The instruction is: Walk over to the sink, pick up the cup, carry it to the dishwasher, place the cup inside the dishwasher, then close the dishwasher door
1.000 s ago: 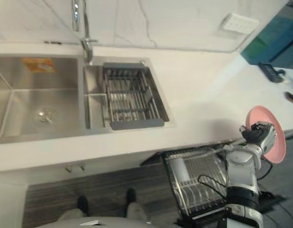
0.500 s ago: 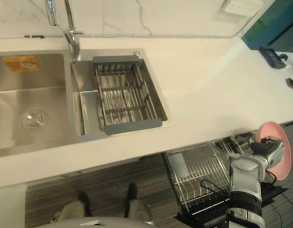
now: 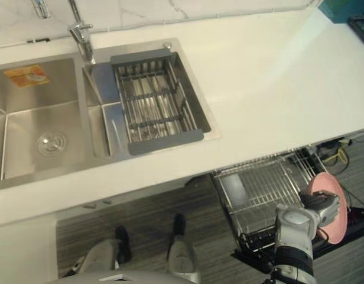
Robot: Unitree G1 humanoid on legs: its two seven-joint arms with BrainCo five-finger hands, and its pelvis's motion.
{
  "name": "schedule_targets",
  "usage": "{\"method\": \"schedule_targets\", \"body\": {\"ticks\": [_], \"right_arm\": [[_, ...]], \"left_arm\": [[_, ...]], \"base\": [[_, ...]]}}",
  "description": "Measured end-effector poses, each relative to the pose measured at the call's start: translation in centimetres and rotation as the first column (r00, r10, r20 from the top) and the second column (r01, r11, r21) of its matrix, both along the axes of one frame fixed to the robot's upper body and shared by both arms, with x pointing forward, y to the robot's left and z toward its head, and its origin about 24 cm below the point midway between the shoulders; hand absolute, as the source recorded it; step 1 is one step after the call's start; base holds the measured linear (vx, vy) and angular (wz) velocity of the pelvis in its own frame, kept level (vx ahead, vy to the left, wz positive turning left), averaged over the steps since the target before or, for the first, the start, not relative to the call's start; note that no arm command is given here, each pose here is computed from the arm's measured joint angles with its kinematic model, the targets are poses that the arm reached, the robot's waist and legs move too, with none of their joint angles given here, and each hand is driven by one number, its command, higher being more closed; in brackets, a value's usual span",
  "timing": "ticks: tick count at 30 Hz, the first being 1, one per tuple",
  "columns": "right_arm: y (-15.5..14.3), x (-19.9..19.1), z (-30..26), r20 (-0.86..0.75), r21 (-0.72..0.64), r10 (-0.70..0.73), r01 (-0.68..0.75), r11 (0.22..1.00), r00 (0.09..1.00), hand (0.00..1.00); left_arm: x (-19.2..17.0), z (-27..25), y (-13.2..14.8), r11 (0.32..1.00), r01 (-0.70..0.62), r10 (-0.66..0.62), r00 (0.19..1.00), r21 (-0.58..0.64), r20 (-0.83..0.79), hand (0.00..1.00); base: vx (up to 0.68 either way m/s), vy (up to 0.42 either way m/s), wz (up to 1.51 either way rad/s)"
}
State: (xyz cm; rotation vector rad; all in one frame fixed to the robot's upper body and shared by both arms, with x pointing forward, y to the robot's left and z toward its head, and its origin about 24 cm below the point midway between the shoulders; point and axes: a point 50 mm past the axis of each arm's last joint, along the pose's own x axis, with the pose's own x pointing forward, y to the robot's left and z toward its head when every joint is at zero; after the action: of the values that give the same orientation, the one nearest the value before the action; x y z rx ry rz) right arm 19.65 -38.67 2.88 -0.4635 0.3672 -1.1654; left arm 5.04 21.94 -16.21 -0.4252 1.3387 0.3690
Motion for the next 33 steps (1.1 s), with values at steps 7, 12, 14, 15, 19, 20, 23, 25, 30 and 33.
{"method": "schedule_targets", "body": {"ticks": [7, 12, 14, 15, 19, 20, 23, 25, 30, 33], "right_arm": [[0.6, 1.1, -0.3, 0.008, 0.029, 0.013, -0.013, 1.0, 1.0, 1.0], [0.9, 3.7, 1.6, 0.084, 0.015, 0.045, -0.046, 0.999, 0.995, 1.0], [0.7, 4.9, 2.5, 0.059, -0.026, 0.088, -0.086, 0.996, 0.994, 1.0], [0.7, 5.2, 3.0, 0.064, -0.038, 0.099, -0.097, 0.995, 0.993, 1.0], [0.7, 7.1, 5.0, 0.059, -0.095, 0.155, -0.149, 0.984, 0.986, 1.0], [0.7, 7.4, 5.3, 0.062, -0.099, 0.162, -0.156, 0.983, 0.985, 1.0], [1.0, 8.6, 6.4, 0.066, -0.121, 0.192, -0.184, 0.975, 0.979, 1.0], [0.8, 8.7, 6.8, 0.079, -0.125, 0.188, -0.177, 0.976, 0.979, 1.0], [0.1, 9.0, 8.0, 0.125, -0.096, 0.162, -0.151, 0.984, 0.979, 0.0], [-0.1, 8.9, 8.1, 0.17, -0.065, 0.112, -0.102, 0.993, 0.979, 0.0]], "left_arm": [[2.1, 0.2, -0.6, 1.0, 0.03, -0.029, 0.998, -0.009, 0.06, 0.0], [2.9, 0.3, -1.0, 0.999, 0.049, -0.046, 0.995, -0.025, 0.085, 0.0], [3.1, 0.2, -1.4, 0.997, 0.067, -0.064, 0.994, -0.034, 0.093, 0.0], [3.2, 0.2, -1.5, 0.997, 0.069, -0.066, 0.993, -0.036, 0.097, 0.0], [4.1, 0.3, -2.2, 0.994, 0.101, -0.094, 0.988, -0.048, 0.124, 0.0], [4.4, 0.3, -2.5, 0.992, 0.111, -0.103, 0.986, -0.053, 0.128, 0.0], [4.8, 0.2, -3.2, 0.99, 0.12, -0.109, 0.984, -0.077, 0.142, 0.0], [5.1, 0.3, -3.3, 0.989, 0.124, -0.111, 0.983, -0.081, 0.147, 0.0], [5.2, 0.2, -3.5, 0.988, 0.125, -0.112, 0.983, -0.086, 0.146, 0.0], [5.4, 0.3, -3.5, 0.988, 0.13, -0.116, 0.981, -0.081, 0.158, 0.0]], "base": [[-0.01, 0.001, -0.04], [-0.02, 0.017, -0.26], [-0.03, 0.027, -0.26], [-0.05, 0.029, -0.19], [-0.05, 0.009, -0.07], [-0.05, -0.003, -0.07], [-0.05, -0.014, -0.01], [-0.05, -0.042, 0.11], [-0.02, -0.038, 0.11], [-0.01, -0.022, 0.07]]}}
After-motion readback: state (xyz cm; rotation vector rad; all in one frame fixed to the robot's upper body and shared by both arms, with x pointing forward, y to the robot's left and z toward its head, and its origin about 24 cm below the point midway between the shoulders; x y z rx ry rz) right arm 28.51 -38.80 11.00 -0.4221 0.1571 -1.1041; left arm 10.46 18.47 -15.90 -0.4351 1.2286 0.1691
